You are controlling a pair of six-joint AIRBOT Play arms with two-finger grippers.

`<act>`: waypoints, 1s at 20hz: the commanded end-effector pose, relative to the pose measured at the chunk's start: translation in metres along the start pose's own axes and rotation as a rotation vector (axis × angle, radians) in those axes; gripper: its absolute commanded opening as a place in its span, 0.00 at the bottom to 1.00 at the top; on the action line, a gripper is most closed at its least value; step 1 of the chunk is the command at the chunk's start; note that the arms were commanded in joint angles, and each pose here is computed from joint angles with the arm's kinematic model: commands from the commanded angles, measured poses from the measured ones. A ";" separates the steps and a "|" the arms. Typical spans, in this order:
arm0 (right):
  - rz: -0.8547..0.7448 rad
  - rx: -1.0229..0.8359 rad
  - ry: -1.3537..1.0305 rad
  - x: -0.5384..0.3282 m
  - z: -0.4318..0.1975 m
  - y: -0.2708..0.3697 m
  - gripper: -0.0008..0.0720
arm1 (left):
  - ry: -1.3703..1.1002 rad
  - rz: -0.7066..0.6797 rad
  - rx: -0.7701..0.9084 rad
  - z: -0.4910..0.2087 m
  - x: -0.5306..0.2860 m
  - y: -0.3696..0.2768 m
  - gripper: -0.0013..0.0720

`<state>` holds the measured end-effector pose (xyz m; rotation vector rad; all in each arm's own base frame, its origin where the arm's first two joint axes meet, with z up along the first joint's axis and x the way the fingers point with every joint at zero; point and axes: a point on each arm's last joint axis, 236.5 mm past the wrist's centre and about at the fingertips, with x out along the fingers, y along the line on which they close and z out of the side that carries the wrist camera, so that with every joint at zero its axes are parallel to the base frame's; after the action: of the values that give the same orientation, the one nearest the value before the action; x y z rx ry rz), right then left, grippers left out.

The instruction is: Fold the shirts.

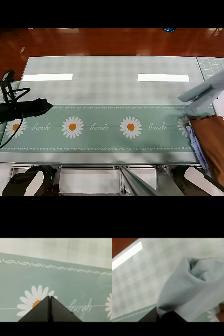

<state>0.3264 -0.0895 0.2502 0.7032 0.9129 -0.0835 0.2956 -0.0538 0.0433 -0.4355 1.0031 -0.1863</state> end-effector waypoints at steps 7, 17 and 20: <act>-0.513 0.282 0.028 -0.081 -0.091 -0.159 0.04 | -0.069 0.000 -0.008 0.017 0.000 0.000 0.05; -0.791 0.561 0.099 -0.089 -0.167 -0.235 0.59 | -0.083 0.003 0.026 0.021 0.002 0.002 0.05; -0.703 0.514 -0.033 -0.074 -0.132 -0.230 0.58 | -0.084 0.005 0.019 0.027 0.009 0.005 0.05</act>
<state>0.0789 -0.1953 0.1297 0.8113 1.2105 -1.0248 0.3161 -0.0472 0.0476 -0.4288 0.9283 -0.1705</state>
